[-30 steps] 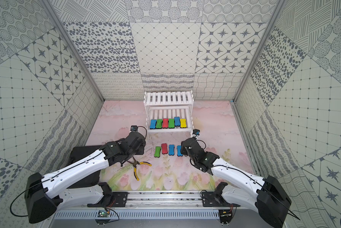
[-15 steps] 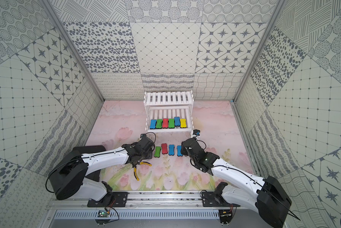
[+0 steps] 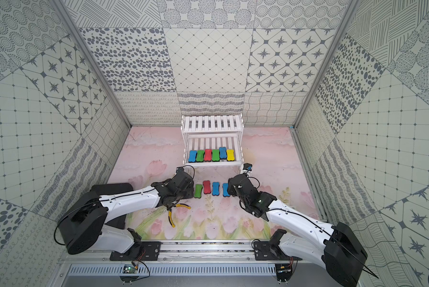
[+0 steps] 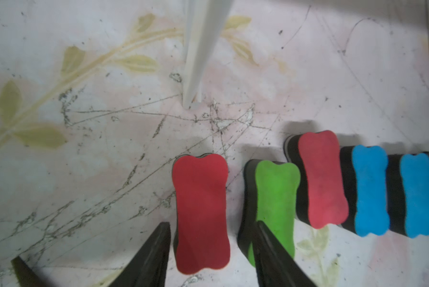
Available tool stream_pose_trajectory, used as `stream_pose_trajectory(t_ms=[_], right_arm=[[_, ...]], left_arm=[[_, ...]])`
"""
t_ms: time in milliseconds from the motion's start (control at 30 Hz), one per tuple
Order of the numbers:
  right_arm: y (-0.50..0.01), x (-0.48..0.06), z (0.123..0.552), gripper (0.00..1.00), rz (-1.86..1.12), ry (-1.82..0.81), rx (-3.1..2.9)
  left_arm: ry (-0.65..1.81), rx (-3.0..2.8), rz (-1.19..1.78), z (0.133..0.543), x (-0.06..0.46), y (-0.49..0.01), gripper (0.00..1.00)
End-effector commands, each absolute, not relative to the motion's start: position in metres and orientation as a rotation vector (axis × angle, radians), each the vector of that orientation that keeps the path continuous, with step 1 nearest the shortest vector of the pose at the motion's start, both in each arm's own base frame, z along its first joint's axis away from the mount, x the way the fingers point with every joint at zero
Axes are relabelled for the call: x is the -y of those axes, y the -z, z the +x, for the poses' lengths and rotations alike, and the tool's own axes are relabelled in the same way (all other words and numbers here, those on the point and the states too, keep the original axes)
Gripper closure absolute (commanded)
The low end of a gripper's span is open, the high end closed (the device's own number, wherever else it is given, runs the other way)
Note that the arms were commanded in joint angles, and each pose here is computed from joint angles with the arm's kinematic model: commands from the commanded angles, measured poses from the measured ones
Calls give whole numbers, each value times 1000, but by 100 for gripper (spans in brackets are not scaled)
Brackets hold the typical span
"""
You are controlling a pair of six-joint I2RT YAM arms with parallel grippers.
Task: Remove the whiteboard erasers from the shelf
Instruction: Place the whiteboard eraser at the center of the board, then pick up the whiteboard eraser from the shelf.
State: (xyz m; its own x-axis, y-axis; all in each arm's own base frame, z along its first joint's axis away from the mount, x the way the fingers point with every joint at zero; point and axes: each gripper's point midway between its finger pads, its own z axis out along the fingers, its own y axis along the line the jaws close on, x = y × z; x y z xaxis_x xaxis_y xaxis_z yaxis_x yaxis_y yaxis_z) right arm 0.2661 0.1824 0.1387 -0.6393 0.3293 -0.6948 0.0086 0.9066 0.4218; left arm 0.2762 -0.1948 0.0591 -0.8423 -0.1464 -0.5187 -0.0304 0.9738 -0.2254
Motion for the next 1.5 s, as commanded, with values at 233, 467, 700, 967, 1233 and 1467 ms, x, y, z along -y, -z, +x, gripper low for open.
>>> stream_pose_trajectory(t_ms=[233, 467, 700, 967, 1233, 1467], right_arm=[[-205, -191, 277, 49, 82, -486, -2152], [-252, -198, 320, 56, 8, -442, -2127], [-230, -202, 374, 56, 26, -383, -2216], [-211, -198, 400, 68, 38, -293, -2262], [-192, -203, 407, 77, 41, -276, -2303], [-170, -198, 408, 78, 72, -237, -2335]], left_arm=[[480, -2416, -91, 252, 191, -161, 15], [499, -2380, -51, 243, 182, -200, 1], [524, -2389, -92, 241, 176, -201, 1], [494, -2387, -108, 238, 167, -200, 1], [488, -2391, -120, 238, 166, -198, 1], [472, -2406, -129, 239, 164, -192, 1]])
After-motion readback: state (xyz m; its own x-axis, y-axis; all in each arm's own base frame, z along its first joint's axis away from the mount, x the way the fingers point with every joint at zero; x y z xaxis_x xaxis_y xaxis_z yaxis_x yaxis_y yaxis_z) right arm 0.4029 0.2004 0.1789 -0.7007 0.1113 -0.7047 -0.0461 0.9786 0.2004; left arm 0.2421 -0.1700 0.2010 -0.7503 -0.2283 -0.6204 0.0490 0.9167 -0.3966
